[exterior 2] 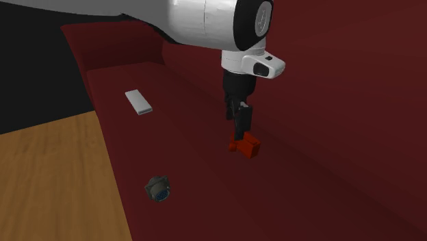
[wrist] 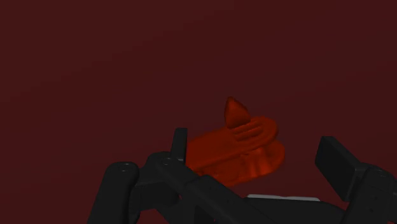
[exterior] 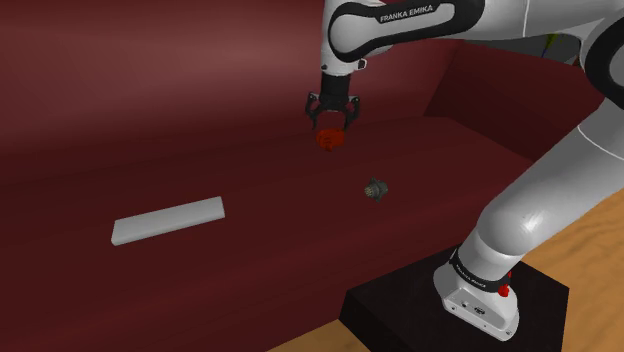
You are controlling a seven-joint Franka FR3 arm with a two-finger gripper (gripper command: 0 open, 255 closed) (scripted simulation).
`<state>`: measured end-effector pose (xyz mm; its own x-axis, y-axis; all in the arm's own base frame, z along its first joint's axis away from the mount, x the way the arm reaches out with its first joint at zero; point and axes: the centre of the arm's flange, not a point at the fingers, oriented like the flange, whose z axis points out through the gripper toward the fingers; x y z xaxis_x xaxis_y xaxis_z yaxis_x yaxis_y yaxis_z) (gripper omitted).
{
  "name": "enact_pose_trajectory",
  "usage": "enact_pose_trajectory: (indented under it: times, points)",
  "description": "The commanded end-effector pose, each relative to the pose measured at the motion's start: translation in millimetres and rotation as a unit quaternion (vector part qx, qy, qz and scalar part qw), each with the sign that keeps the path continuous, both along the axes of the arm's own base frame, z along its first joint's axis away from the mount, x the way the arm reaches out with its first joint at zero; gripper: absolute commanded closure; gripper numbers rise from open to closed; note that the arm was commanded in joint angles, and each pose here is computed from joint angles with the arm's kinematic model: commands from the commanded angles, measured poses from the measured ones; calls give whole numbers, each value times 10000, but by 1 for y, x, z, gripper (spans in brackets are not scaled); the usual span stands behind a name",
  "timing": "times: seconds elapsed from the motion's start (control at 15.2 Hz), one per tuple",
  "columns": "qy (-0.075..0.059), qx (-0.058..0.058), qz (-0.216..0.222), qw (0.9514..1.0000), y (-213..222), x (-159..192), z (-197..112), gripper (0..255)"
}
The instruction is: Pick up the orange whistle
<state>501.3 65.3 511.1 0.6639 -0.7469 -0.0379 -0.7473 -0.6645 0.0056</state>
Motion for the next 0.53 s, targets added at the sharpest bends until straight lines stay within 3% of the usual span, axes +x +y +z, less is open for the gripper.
enact_pose_trajectory:
  times: [0.0,0.46]
  points:
    - [134,22,-364,9992,-1,17,-15,0]
    - [134,22,-364,9992,-1,17,-52,0]
